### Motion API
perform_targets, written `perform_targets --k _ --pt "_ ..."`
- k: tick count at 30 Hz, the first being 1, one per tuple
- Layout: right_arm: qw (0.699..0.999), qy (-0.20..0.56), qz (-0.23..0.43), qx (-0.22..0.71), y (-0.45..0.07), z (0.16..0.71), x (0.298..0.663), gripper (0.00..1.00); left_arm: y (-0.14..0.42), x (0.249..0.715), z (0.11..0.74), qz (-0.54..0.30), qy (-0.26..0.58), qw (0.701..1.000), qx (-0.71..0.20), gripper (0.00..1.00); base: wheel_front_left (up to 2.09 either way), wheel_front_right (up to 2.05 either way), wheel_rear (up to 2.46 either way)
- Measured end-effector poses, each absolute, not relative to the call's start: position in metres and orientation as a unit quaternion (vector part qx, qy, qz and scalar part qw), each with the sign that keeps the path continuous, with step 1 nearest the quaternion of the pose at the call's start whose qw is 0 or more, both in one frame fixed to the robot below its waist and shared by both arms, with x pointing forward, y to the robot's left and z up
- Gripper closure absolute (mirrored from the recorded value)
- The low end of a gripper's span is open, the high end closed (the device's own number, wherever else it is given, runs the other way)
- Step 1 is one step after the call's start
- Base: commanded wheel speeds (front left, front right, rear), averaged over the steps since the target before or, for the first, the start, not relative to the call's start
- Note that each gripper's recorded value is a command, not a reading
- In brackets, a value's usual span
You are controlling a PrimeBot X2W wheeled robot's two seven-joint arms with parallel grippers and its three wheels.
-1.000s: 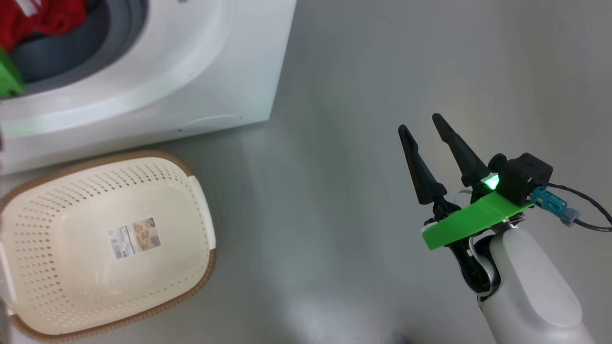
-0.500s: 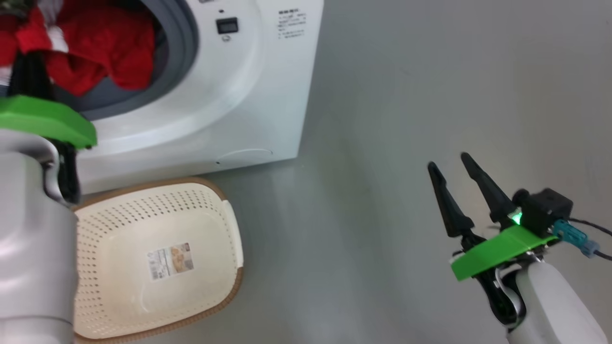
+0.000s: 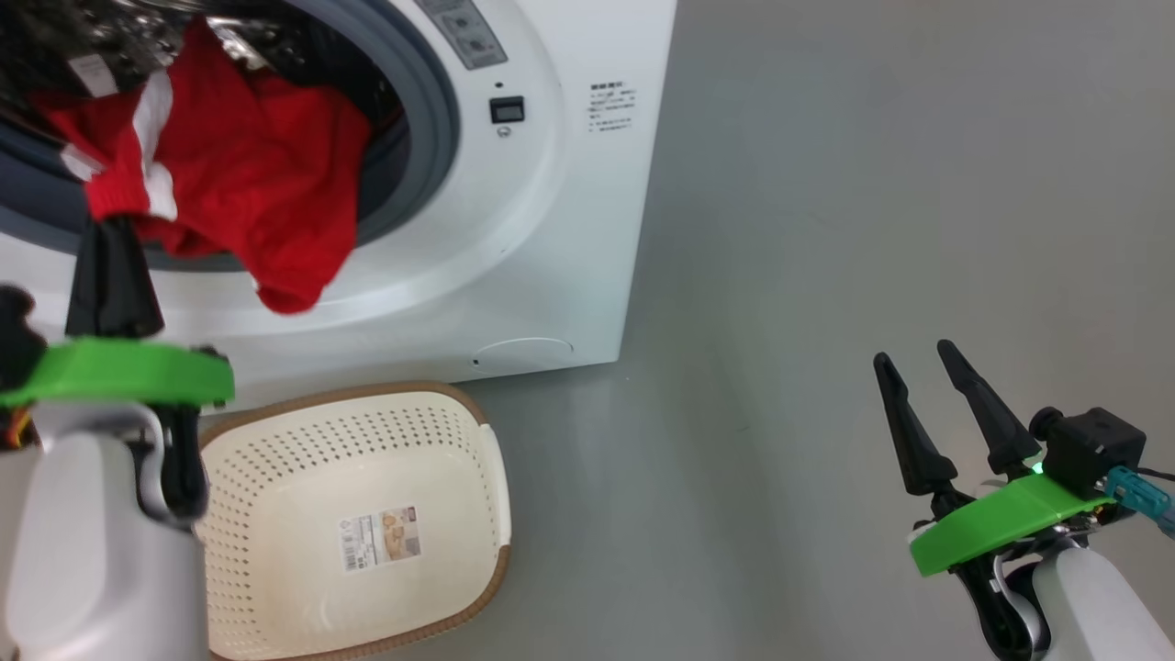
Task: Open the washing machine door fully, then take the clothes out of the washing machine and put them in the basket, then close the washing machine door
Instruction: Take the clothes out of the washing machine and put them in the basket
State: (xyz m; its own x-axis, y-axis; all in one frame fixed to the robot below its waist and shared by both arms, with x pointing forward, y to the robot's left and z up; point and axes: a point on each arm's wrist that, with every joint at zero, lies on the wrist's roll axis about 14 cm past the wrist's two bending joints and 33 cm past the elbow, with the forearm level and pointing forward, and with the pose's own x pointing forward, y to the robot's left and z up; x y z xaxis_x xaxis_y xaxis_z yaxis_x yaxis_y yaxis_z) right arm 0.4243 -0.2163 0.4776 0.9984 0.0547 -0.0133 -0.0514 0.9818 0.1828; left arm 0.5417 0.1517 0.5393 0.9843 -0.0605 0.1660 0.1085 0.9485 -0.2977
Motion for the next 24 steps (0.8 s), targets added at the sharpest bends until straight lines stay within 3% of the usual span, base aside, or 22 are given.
perform_targets --k 24 --pt "0.995 -0.005 0.048 0.085 -0.208 0.488 0.429 0.0 0.183 0.412 0.59 -0.005 -0.18 0.968 -0.175 1.0 0.0 0.0 0.0"
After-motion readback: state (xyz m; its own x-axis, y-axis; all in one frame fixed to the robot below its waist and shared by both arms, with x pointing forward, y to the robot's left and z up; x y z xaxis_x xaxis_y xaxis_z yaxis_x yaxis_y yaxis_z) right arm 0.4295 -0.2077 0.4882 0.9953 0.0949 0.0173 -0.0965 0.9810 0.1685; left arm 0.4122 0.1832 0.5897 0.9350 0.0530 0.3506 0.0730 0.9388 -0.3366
